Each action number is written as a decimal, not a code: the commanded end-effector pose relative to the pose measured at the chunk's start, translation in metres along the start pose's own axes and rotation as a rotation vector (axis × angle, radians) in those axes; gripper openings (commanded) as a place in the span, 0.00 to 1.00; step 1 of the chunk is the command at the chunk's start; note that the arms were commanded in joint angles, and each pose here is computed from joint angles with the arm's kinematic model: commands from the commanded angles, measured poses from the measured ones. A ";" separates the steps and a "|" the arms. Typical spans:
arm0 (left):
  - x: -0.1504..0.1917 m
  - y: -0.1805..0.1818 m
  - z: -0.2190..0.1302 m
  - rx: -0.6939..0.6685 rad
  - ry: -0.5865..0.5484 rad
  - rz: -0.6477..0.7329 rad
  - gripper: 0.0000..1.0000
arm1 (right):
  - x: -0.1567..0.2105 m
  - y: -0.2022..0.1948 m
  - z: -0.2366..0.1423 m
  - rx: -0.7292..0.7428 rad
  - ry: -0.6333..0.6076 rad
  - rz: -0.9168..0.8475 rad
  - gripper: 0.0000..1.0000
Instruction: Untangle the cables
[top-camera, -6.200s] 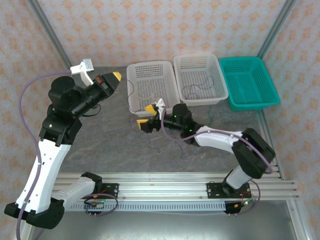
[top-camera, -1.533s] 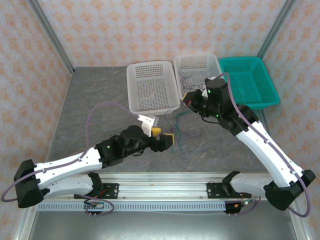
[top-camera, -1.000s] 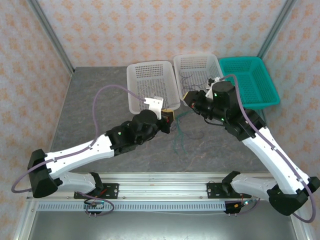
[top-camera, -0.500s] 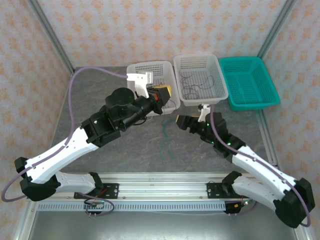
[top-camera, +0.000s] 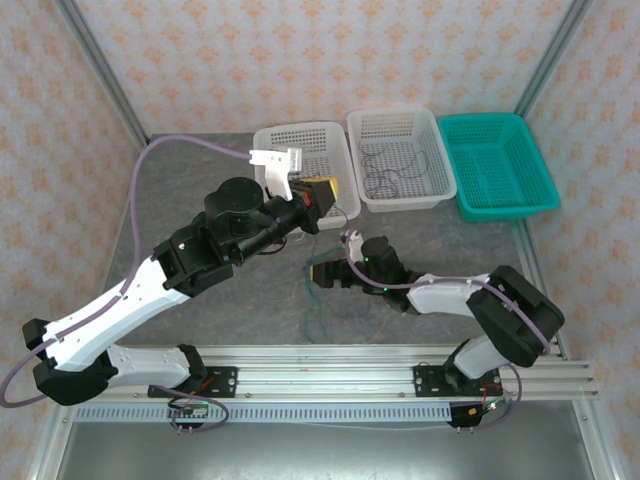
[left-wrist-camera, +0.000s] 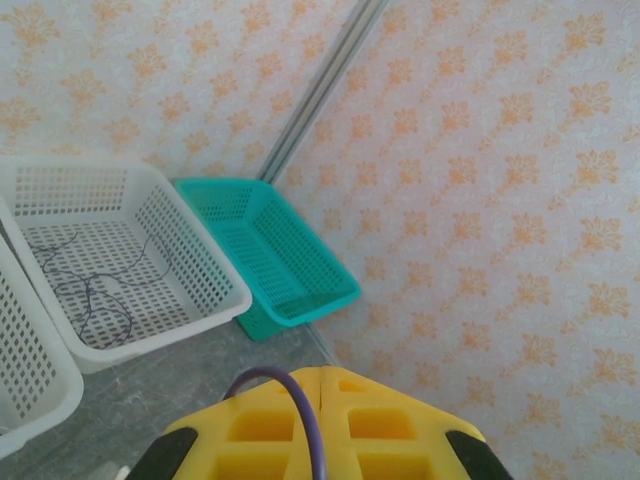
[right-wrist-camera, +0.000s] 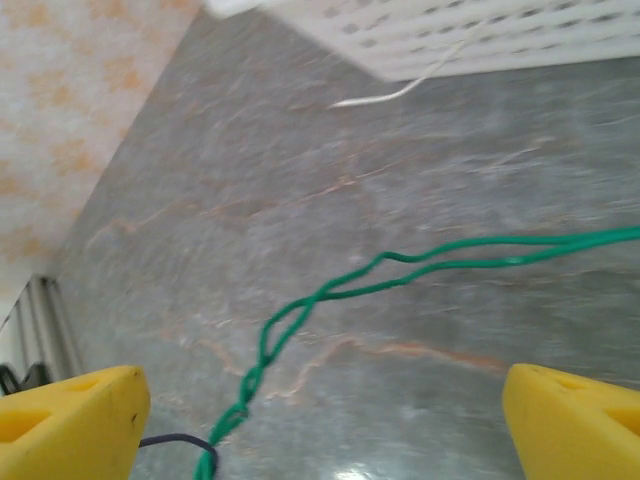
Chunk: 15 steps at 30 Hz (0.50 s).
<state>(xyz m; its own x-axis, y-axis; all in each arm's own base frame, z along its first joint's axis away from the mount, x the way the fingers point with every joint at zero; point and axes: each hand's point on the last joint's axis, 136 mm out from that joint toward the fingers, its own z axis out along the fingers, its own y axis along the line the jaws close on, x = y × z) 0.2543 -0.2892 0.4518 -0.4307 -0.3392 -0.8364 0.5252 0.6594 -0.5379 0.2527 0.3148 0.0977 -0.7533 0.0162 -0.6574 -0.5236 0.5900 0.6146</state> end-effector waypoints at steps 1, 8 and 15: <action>-0.016 -0.002 -0.011 -0.008 -0.040 0.004 0.00 | -0.010 0.028 0.007 -0.111 -0.053 0.020 0.93; -0.015 -0.001 -0.009 -0.004 -0.052 -0.015 0.00 | 0.044 0.019 0.031 -0.067 0.083 0.014 0.90; -0.015 0.013 -0.011 -0.079 -0.057 0.015 0.00 | 0.049 0.017 0.019 -0.061 0.060 0.052 0.80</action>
<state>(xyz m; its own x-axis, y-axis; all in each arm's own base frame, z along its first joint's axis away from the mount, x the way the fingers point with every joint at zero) 0.2585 -0.2840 0.4493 -0.4199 -0.3461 -0.8390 0.4980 0.6850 -0.5318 0.2157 0.3483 0.0560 -0.8091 -0.0577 -0.5849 -0.5156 0.5472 0.6593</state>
